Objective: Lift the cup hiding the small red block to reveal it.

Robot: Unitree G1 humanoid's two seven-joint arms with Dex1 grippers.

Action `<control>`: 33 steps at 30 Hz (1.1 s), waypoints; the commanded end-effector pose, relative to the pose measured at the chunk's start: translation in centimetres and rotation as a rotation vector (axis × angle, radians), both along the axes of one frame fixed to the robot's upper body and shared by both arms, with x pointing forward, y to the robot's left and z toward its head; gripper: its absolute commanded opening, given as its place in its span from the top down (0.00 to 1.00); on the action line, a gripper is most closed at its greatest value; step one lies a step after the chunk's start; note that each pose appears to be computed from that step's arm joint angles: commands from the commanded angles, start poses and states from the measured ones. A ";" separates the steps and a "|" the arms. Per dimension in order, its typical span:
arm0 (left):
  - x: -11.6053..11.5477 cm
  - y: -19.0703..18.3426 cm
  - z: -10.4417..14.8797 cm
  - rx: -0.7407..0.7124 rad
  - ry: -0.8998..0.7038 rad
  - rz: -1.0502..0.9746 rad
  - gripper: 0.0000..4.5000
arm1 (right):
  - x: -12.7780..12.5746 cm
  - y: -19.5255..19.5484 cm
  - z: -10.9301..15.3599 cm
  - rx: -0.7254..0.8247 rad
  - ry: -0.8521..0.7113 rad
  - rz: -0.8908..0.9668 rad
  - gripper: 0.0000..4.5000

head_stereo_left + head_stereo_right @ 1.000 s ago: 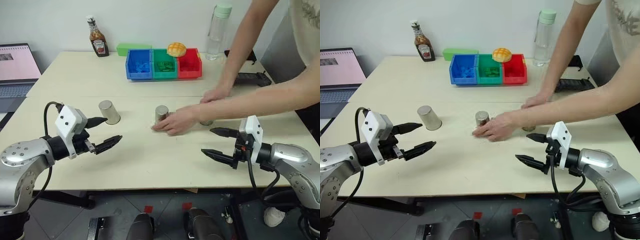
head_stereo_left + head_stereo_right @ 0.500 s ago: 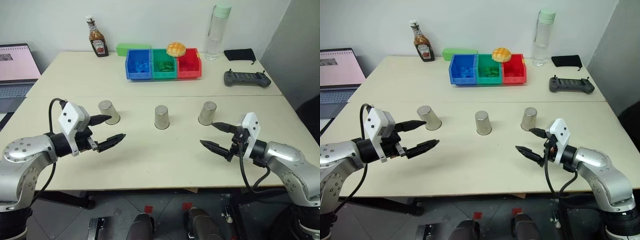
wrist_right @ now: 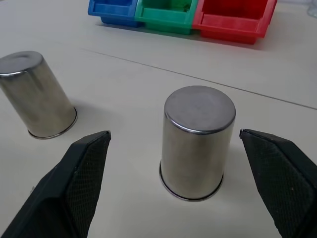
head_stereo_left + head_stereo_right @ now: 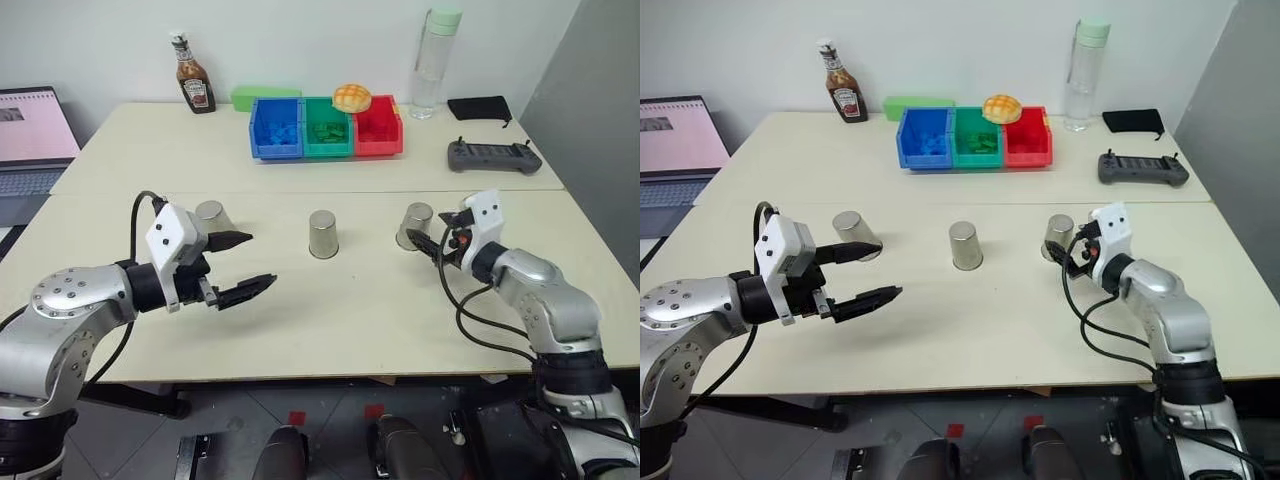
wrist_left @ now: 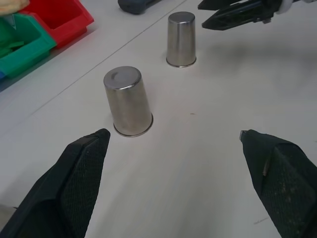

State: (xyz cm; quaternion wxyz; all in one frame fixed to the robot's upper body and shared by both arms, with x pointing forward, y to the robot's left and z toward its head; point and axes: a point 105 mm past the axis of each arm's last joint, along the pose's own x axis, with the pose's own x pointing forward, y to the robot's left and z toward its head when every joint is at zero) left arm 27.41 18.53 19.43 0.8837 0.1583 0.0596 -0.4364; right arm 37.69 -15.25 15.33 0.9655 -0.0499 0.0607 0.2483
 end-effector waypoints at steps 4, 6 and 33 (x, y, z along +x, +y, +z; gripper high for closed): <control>-0.3 -0.4 0.8 0.011 -0.038 -0.017 0.00 | 2.1 0.3 0.5 0.001 -0.050 -0.013 0.01; -0.3 -0.3 0.8 0.012 -0.038 -0.012 0.00 | 2.7 0.5 0.3 0.003 -0.051 -0.022 0.01; -0.2 -3.0 0.4 -0.019 -0.019 -0.130 0.00 | 3.8 0.6 4.9 0.082 -0.239 -0.012 0.41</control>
